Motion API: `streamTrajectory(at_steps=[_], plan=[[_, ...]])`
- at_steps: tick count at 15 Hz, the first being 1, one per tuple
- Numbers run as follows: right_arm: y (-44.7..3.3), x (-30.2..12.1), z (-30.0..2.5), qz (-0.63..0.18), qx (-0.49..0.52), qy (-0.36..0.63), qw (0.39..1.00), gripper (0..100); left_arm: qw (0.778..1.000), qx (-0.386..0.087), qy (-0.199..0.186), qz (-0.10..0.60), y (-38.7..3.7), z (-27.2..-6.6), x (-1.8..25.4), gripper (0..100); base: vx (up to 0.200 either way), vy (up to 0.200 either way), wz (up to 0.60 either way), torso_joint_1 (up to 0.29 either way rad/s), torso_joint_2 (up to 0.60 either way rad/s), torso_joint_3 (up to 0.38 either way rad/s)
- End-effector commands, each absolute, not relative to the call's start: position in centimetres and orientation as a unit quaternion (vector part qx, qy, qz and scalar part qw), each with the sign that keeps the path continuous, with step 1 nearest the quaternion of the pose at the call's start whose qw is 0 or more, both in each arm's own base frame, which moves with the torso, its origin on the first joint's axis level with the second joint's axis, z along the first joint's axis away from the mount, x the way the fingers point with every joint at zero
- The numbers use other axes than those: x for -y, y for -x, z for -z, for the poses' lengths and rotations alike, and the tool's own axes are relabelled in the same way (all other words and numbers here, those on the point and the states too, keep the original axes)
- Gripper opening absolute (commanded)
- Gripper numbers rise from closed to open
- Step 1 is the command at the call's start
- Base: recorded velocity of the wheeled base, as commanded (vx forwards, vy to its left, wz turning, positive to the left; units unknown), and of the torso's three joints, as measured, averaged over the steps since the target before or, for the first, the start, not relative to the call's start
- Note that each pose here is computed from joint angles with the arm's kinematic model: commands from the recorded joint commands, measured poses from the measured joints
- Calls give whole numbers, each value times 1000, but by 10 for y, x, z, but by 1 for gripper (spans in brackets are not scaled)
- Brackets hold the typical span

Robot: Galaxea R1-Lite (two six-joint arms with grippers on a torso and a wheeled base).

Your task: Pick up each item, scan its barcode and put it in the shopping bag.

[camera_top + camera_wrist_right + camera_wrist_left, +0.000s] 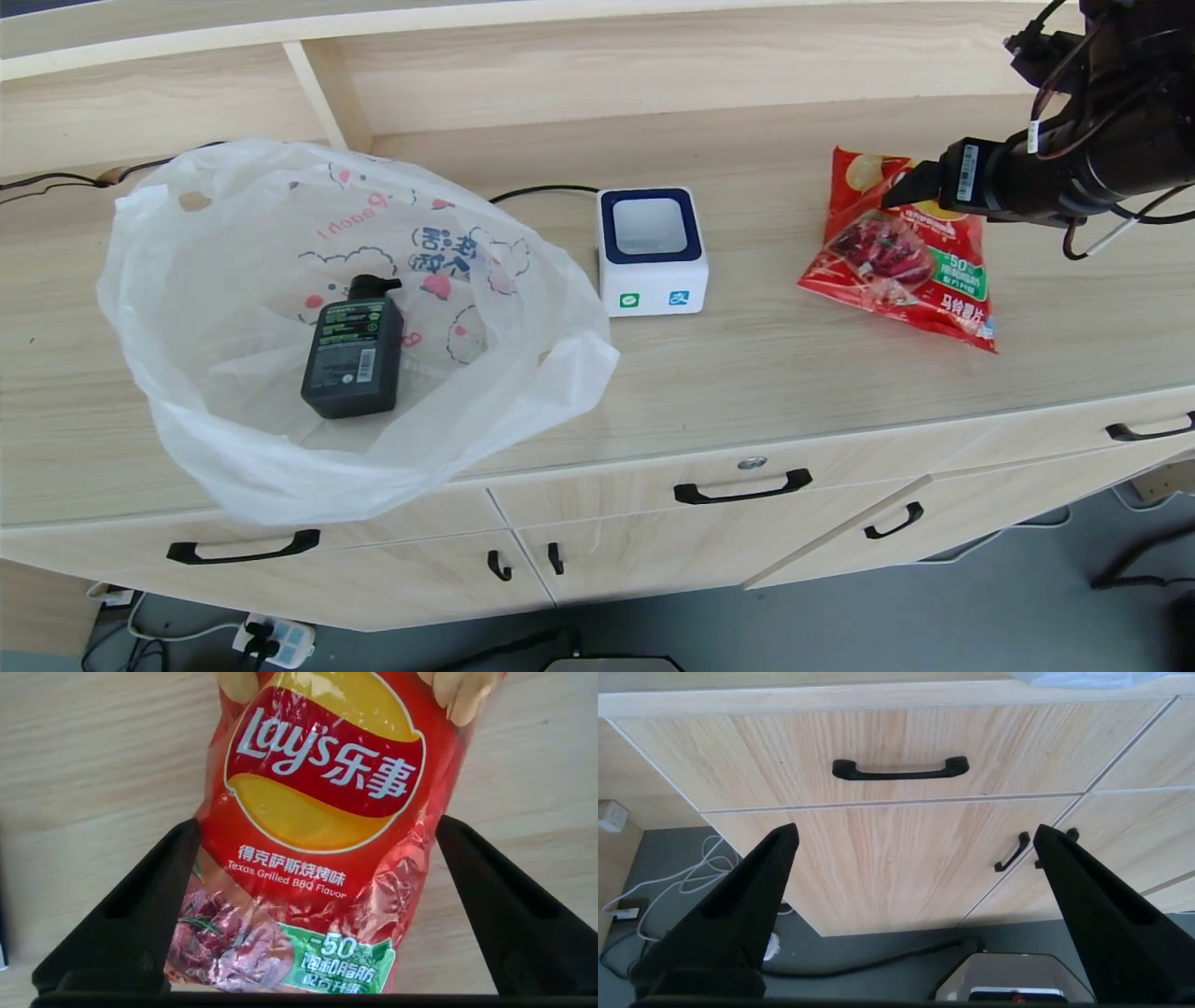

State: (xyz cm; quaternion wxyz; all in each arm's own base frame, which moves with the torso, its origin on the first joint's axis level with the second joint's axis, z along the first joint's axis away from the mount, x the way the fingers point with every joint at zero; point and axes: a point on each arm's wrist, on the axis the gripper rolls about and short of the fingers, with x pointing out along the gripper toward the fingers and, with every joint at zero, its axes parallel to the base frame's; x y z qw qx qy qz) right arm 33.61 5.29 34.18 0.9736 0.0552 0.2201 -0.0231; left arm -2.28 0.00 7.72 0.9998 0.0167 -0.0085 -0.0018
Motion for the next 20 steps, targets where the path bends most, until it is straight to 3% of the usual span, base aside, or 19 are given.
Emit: streamTrajectory(at_steps=[1,10,17,18,20], plan=[[-342,-55,-336,22,-228,-55,972,100,1000,8,-17,2,23,-77,0,100,0,0,0,0,0,0],[-364,-65,-311,18,-258,-49,965,100,1000,8,-17,1,23,-77,0,100,0,0,0,0,0,0],[-365,-84,-320,16,-209,-73,975,100,1000,8,-17,2,23,-77,0,100,0,0,0,0,0,0],[-362,-85,-322,19,-205,-74,976,0,1000,8,-17,2,23,-77,0,100,0,0,0,0,0,0],[-356,-84,-331,18,-192,-76,978,0,1000,8,-17,3,23,-77,0,100,0,0,0,0,0,0]])
